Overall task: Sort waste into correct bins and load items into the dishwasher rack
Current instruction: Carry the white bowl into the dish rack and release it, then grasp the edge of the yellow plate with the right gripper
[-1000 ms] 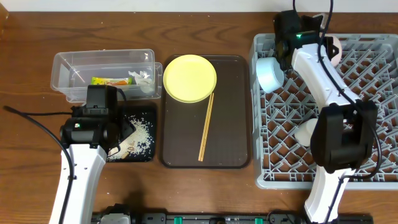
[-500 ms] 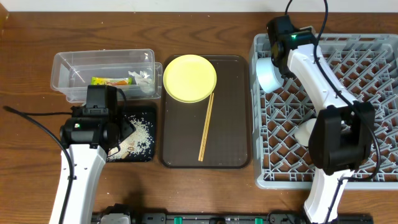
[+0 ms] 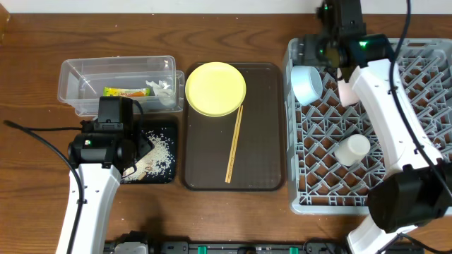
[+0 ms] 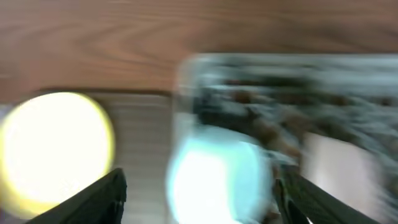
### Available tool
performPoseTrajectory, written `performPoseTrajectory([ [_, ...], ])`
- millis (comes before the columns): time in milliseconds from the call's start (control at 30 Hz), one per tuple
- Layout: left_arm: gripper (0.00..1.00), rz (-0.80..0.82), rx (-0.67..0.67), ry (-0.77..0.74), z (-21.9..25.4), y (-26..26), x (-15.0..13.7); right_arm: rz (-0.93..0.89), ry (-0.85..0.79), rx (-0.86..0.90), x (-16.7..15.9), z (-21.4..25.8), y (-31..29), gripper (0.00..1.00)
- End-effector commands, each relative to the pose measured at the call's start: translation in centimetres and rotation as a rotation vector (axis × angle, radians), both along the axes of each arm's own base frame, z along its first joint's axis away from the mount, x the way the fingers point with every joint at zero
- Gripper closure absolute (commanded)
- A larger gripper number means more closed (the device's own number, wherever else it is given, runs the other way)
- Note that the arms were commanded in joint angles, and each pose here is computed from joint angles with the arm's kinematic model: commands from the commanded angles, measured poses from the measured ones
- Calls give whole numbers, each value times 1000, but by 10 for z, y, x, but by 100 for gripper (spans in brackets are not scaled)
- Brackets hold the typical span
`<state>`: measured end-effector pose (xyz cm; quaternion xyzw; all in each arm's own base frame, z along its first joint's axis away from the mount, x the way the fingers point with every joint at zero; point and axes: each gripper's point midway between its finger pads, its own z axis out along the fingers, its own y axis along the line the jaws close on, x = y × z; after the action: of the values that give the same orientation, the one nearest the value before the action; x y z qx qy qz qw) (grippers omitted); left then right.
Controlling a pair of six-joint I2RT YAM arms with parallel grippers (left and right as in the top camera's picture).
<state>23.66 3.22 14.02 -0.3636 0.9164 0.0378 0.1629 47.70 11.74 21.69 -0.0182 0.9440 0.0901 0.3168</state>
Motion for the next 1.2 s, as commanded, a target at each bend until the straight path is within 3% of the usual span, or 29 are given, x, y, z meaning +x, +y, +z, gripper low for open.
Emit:
performPoseTrajectory([
  [0,26,22,4,-23,6,3,1,237,44,161,-12,-11,70,26],
  [333,26,22,4,-23,6,3,1,256,76,-63,-7,-91,128,25],
  [667,26,22,4,-23,6,3,1,91,203,-121,-12,-173,137,34],
  [800,26,23,4,-23,6,3,1,81,265,-101,-20,-199,143,43],
  [1000,27,23,4,-23,6,3,1,72,285,-60,-22,-205,150,75],
  [1167,27,22,4,-23,6,3,1,10,298,-25,-22,-205,150,96],
])
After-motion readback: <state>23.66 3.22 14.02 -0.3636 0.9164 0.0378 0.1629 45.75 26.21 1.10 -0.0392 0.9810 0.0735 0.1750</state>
